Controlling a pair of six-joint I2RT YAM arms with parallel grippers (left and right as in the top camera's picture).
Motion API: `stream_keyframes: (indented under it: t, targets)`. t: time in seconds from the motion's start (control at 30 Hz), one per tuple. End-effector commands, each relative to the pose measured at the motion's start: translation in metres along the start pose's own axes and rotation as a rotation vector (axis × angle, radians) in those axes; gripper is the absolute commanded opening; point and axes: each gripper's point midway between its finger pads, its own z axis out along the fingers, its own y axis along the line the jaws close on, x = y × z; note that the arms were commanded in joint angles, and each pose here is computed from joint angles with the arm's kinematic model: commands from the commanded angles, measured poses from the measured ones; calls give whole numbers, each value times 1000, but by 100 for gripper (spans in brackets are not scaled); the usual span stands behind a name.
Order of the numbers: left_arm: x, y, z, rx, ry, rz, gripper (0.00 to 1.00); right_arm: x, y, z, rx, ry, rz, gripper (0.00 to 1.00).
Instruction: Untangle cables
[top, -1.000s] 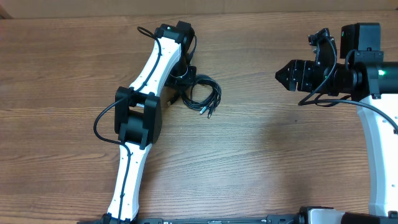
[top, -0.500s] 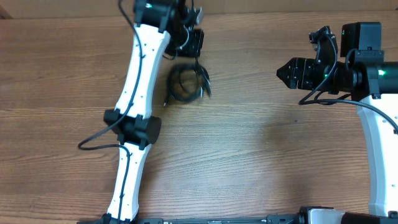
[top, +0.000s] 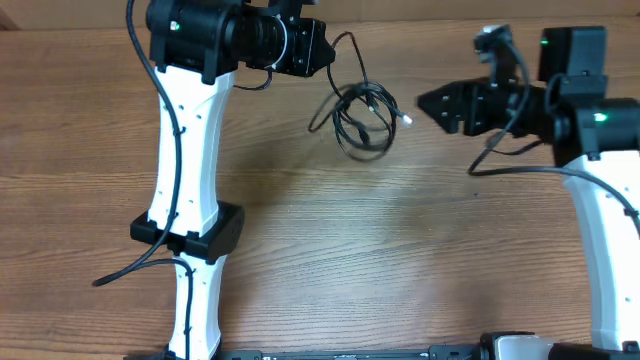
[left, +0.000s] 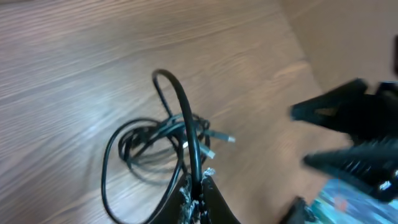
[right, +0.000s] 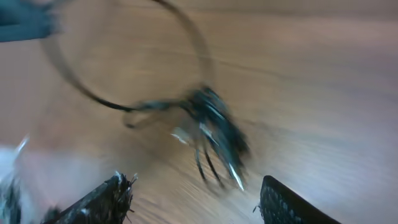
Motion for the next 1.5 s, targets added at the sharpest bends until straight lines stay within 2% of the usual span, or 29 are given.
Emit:
stream_keyframes:
  t: [0.0,0.1,0.27,0.53,0.73,0.97,1.2,1.47]
  targets:
    - [1,-40,-24,153,-32,55,4,-5,46,9,-159,-22,-205,66]
    - [3,-52,-30,208,-32,63,4,-3,62,15,-193,-22,-310,70]
    - [5,-74,-45,294,-41,84,4,1,68,25,-154,3,-363,79]
    - [6,-98,-69,364,-79,118,4,-3,62,30,-93,-2,-394,81]
    - [0,-91,-84,293,-141,137,4,-6,64,30,-97,-18,-404,83]
    - [-8,-68,-81,155,-174,104,4,-10,87,25,-230,-55,-422,85]
    - [-10,-66,-81,143,-180,102,4,-10,125,22,-401,-89,-464,85]
    - [-10,-66,-81,144,-179,102,4,-6,162,29,-478,-102,-546,84]
